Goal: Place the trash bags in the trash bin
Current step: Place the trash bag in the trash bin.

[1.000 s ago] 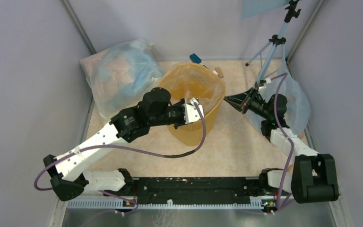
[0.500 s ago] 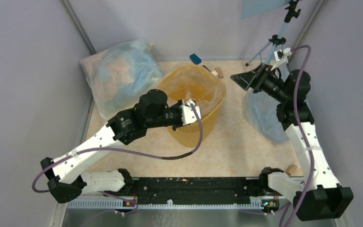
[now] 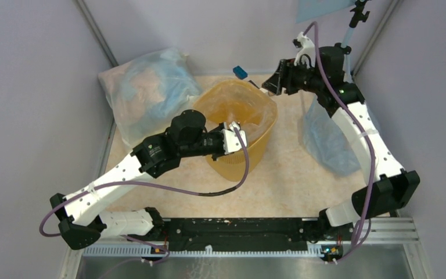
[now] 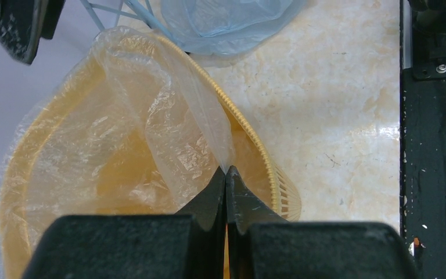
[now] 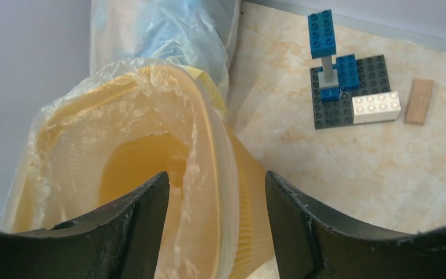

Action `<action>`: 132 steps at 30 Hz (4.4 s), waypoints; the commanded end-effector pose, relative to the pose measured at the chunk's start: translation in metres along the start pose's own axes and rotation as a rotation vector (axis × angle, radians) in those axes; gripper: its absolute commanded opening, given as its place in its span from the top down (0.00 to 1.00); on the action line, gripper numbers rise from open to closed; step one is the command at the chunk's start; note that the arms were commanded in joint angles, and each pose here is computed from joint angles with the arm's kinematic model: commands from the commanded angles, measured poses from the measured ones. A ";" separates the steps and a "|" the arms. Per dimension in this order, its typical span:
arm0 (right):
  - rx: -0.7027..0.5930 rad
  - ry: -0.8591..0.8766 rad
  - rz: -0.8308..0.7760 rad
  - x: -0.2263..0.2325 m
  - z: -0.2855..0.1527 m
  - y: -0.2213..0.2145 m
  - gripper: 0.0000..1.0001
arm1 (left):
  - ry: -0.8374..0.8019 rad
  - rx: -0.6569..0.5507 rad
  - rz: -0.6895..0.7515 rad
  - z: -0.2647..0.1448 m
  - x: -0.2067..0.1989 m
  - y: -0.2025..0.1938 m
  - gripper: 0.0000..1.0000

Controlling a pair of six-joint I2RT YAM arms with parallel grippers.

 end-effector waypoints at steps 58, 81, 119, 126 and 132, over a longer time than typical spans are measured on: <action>0.228 -0.046 -0.307 0.011 0.092 -0.016 1.00 | 0.076 0.123 -0.012 -0.022 -0.019 -0.040 1.00; 0.221 -0.059 -0.317 0.011 0.075 -0.025 1.00 | 0.502 0.102 -0.270 -0.051 0.005 -0.075 0.94; 0.203 -0.172 -0.242 0.006 0.042 -0.028 1.00 | 0.459 0.032 -0.689 -0.057 0.008 -0.118 0.58; 0.190 -0.183 -0.244 0.006 0.044 -0.021 1.00 | 0.445 0.000 -0.772 -0.084 0.011 -0.079 0.33; 0.198 -0.132 -0.318 0.006 0.053 -0.023 0.95 | 0.374 -0.077 -0.852 -0.091 0.021 -0.037 0.32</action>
Point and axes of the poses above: each gripper's point midway between its finger pads, its own z axis out along the fingers, its own x axis along the line the jaws close on, y = z × x, the point moved 2 cm from there along -z, back along the fingers, and after that the axes turned 5 degrees about z, right-handed, at the moved point
